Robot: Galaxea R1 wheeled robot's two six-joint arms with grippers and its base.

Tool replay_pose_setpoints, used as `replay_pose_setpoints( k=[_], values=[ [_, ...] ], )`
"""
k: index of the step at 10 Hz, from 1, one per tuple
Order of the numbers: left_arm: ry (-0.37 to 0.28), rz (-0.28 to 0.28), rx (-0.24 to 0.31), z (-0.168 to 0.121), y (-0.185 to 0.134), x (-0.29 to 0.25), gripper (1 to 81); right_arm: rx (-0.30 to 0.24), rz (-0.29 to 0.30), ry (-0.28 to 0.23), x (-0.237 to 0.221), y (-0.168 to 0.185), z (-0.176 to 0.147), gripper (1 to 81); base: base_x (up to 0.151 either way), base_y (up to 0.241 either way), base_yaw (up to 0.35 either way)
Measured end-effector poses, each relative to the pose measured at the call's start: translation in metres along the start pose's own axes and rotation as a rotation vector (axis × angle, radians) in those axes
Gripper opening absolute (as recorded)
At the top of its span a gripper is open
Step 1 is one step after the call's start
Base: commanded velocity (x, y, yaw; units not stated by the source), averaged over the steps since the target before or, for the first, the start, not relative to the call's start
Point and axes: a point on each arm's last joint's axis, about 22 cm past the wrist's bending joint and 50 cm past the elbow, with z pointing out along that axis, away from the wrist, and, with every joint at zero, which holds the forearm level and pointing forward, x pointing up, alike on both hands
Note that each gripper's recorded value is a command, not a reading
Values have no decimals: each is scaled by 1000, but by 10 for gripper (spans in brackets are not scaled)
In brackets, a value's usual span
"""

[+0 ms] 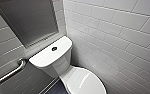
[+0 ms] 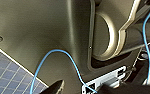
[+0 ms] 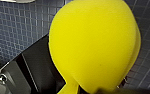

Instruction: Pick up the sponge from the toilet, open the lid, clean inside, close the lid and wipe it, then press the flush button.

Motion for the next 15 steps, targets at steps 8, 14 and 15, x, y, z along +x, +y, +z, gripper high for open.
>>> replay_pose_setpoints(
  k=[8, 14, 15],
  values=[
    [101, 63, -11, -37, 44, 3, 811, 18, -24, 36, -146, -16, 53, 10, 0, 0, 0],
    [53, 46, 34, -51, 61, -50, 811, -46, -54, -13, -237, -4, 46, 10, 0, 0, 0],
    [68, 57, 50, -52, 61, -46, 811, -54, -62, 3, -239, -5, 46, 10, 0, 0, 0]
  ],
)
